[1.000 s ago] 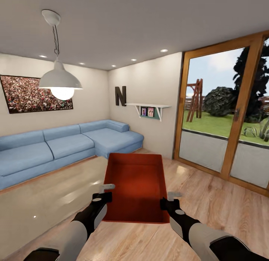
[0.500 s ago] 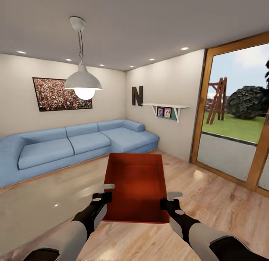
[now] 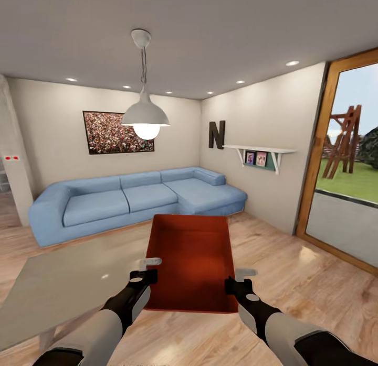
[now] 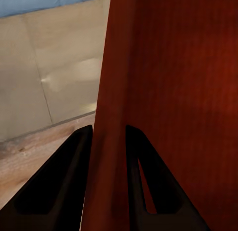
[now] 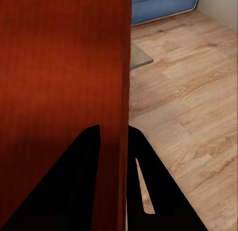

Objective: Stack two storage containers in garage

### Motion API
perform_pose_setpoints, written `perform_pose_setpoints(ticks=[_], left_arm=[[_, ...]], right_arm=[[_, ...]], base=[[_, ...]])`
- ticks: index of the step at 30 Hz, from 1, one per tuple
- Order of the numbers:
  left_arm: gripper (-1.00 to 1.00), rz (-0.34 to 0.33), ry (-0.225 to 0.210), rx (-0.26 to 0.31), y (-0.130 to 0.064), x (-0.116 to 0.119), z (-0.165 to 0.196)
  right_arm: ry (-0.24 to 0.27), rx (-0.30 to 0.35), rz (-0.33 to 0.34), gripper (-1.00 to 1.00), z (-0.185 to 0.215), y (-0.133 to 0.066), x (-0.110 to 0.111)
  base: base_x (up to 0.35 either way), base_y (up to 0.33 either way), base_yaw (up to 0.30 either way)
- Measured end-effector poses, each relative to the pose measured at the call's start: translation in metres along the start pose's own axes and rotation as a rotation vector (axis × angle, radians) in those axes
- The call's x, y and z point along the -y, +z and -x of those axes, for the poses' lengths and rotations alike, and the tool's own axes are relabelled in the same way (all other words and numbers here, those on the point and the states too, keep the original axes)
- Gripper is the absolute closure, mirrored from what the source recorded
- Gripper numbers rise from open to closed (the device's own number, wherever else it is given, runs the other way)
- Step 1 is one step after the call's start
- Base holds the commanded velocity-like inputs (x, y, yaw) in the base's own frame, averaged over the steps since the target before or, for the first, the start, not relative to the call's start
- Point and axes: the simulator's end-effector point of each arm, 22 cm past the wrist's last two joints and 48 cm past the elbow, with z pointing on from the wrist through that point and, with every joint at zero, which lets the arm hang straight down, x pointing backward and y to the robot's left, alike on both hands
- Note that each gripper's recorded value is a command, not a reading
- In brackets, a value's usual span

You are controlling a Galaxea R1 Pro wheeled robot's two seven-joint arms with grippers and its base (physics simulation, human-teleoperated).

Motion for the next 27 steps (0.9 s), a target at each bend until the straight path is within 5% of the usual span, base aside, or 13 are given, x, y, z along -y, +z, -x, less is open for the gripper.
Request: perform_pose_setpoints(ticks=[27], left_arm=[[1.0,-0.001,0.004,0.0,0.0,0.0004,-0.0001]], right_arm=[[0.004,0.0,-0.001,1.0,-0.0018,-0.0005,0.0003]], base=[[0.0,0.0,0.3]])
